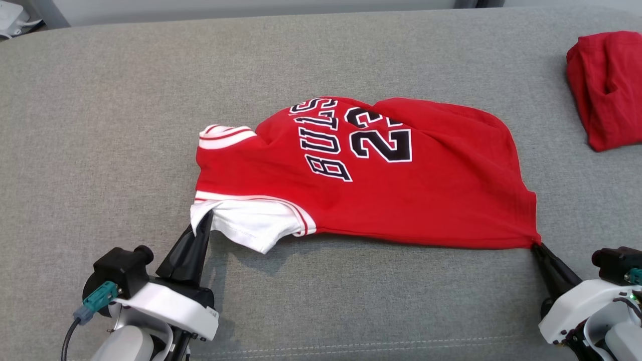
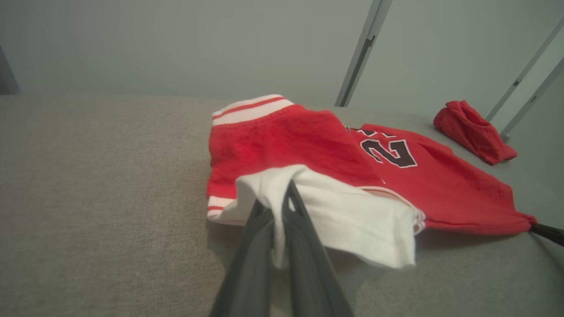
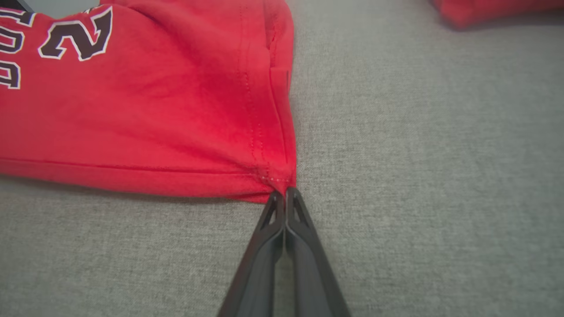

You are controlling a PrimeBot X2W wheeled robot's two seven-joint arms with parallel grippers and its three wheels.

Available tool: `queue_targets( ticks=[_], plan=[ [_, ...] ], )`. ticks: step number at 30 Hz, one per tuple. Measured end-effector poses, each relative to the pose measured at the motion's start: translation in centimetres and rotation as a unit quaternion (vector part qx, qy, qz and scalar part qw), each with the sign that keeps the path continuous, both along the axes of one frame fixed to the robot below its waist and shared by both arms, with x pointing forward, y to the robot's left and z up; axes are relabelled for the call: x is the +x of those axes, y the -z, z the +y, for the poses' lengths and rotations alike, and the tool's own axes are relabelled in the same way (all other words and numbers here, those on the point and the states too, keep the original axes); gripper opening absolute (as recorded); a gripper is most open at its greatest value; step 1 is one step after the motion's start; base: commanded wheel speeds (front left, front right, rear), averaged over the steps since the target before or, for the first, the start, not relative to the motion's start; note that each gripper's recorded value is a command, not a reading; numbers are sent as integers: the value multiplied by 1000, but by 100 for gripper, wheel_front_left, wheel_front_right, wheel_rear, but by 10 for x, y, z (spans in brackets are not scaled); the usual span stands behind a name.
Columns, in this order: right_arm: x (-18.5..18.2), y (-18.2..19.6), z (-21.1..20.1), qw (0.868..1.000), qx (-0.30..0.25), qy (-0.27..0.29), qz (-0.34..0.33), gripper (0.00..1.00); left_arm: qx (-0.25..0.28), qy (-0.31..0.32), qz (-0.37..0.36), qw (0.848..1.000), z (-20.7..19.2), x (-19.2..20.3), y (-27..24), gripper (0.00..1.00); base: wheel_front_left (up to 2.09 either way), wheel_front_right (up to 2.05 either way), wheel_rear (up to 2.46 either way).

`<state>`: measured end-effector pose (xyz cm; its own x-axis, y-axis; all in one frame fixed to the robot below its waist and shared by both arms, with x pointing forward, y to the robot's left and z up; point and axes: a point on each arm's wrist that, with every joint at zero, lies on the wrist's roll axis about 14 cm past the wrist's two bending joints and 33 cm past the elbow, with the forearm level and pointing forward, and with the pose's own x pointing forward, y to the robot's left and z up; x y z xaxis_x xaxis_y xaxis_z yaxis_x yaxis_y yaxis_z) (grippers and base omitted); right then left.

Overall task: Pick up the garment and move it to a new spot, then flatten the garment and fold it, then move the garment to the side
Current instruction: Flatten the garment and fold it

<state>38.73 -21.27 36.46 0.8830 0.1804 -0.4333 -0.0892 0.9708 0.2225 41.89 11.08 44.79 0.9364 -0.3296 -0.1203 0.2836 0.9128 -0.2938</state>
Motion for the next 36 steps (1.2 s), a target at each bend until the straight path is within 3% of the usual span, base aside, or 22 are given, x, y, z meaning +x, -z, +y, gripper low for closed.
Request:
queue_targets(
  ticks=[1, 10, 17, 29, 30, 31, 33, 36],
  plan=[
    [0, 1, 2, 1000, 5, 0, 1, 100, -3, -4, -1, 1000, 0, -1, 0, 0, 0, 0, 0],
    [-14, -6, 2, 999, 30, 9, -14, 100, 3, -35, -11, 999, 14, 0, -5, 0, 0, 0, 0],
    [-19, -23, 31, 995, 97, 7, -37, 100, 6, -47, 6, 999, 21, -7, 6, 0, 0, 0, 0],
    [-19, -12, 34, 996, 91, 3, -20, 100, 10, -50, 0, 999, 20, -8, 4, 0, 0, 0, 0],
    [-18, -11, 35, 996, 90, 2, -18, 93, 10, -49, -1, 999, 19, -8, 4, 0, 0, 0, 0],
    [-18, -10, 36, 996, 89, 0, -15, 69, 10, -49, -1, 999, 19, -8, 4, 0, 0, 0, 0],
    [-17, -6, 40, 996, 86, -6, -9, 0, 11, -47, -1, 999, 18, -8, 4, 0, 0, 0, 0],
    [-13, -6, 44, 996, 89, -8, -9, 0, 12, -46, -2, 999, 17, -8, 3, 0, 0, 0, 0]
  ],
)
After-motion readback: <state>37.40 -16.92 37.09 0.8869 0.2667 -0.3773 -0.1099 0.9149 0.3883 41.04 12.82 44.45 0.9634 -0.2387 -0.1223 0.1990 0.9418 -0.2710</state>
